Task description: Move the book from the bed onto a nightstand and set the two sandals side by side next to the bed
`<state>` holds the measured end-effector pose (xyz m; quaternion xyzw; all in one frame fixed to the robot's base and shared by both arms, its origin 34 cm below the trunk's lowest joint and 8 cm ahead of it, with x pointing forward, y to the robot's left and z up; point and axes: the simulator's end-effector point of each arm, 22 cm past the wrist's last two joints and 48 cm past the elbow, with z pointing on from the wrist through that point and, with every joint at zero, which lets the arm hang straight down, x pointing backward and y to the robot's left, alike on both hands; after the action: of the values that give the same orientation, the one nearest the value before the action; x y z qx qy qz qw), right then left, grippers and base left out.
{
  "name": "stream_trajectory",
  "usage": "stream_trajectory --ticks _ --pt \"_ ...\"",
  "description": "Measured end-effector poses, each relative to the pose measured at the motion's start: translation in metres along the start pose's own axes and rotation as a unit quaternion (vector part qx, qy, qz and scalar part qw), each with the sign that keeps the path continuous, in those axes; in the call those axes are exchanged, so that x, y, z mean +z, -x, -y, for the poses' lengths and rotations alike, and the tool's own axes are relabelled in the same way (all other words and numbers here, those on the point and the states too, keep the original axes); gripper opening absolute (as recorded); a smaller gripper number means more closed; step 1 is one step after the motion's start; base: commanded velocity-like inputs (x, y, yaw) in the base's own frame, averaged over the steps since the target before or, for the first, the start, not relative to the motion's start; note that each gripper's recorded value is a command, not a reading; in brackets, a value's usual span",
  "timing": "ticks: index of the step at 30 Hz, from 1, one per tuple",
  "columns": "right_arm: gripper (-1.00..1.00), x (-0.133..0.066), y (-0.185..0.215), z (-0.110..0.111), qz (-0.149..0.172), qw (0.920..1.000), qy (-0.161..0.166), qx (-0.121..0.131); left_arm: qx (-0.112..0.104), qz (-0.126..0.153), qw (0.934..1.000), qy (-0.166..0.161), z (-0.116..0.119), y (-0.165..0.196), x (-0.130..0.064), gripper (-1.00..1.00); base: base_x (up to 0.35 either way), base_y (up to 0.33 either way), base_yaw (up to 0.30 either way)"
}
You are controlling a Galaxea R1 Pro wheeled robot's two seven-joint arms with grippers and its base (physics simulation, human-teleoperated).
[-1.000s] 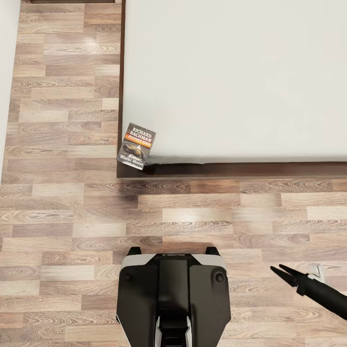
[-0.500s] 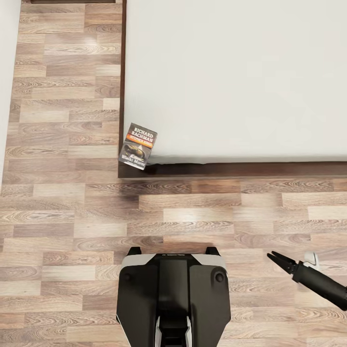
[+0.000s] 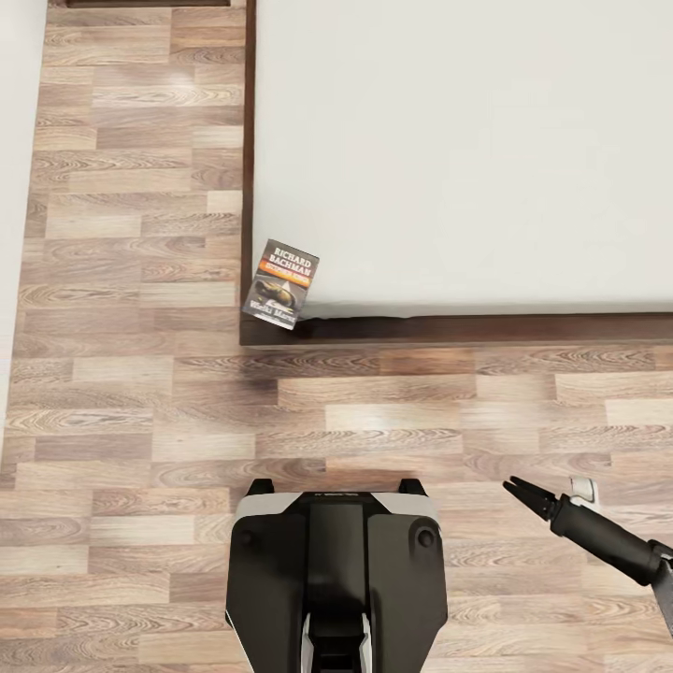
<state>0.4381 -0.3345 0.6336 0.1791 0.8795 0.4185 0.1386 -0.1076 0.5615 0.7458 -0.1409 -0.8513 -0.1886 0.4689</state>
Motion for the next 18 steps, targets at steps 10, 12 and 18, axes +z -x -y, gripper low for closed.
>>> stream_trajectory --ticks 10,12,18 --pt "1.0 0.009 0.004 -0.004 0.001 1.0 0.007 -0.001 0.001 -0.001 1.0 0.0 0.0 -0.001 0.0 1.0 0.0 0.113 0.0" --pt "1.0 0.009 0.004 -0.004 0.001 1.0 0.007 -0.001 0.001 -0.002 1.0 0.0 0.0 -0.001 0.0 1.0 0.0 0.177 0.0" --pt "1.0 0.021 0.001 -0.009 0.004 0.9999 0.016 0.004 0.001 -0.004 1.0 -0.001 0.0 -0.002 0.0 1.0 0.0 0.09 0.0"
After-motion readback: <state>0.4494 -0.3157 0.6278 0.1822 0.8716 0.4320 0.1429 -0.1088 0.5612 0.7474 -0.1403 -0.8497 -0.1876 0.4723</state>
